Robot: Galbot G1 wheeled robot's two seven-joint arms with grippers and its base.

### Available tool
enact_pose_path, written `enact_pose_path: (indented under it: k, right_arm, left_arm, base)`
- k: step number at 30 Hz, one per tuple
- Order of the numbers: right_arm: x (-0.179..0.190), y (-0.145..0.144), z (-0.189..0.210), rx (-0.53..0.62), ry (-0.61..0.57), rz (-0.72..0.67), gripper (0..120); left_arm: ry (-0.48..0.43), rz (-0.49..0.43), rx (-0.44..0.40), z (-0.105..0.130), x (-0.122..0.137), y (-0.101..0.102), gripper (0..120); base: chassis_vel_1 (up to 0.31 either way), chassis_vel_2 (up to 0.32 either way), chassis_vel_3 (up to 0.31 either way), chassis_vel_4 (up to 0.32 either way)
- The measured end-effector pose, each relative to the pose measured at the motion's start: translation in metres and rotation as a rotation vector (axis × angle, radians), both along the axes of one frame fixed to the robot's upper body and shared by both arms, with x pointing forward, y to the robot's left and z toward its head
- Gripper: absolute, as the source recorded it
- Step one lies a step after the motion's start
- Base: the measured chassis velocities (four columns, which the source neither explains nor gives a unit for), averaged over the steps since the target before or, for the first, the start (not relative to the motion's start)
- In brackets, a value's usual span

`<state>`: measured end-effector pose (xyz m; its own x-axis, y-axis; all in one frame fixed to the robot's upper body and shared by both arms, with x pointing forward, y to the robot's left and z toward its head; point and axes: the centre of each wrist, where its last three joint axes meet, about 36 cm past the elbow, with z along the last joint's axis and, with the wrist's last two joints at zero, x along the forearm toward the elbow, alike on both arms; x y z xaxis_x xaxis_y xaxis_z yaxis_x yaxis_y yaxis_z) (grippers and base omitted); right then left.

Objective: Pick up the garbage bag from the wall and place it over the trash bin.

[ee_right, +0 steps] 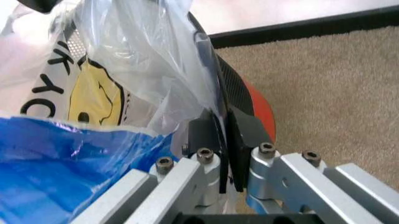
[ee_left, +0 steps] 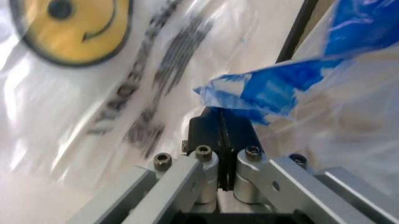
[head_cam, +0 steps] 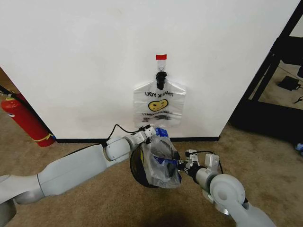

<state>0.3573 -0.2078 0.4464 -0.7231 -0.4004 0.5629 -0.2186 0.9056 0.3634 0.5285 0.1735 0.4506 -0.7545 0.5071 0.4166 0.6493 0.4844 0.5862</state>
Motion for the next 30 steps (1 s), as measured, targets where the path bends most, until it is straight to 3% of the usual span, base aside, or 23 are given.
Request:
enact_pose_path:
  k: [9,20,30]
  right_arm:
    - [-0.001,-0.001,-0.002,0.031,-0.025,0.024,1]
    - [-0.001,-0.002,-0.003,0.056,-0.031,0.022,1]
    - [0.002,0.001,-0.006,0.061,-0.028,0.005,1]
  left_arm:
    - [0.020,0.026,0.034,-0.010,-0.006,0.033,0]
    - [0.066,0.019,0.030,-0.006,-0.021,0.055,0]
    - [0.086,0.101,-0.025,0.021,-0.044,0.077,36]
  base:
    - [0.000,0.000,0.000,0.000]
    - [0.000,0.000,0.000,0.000]
    - [0.000,0.000,0.000,0.000]
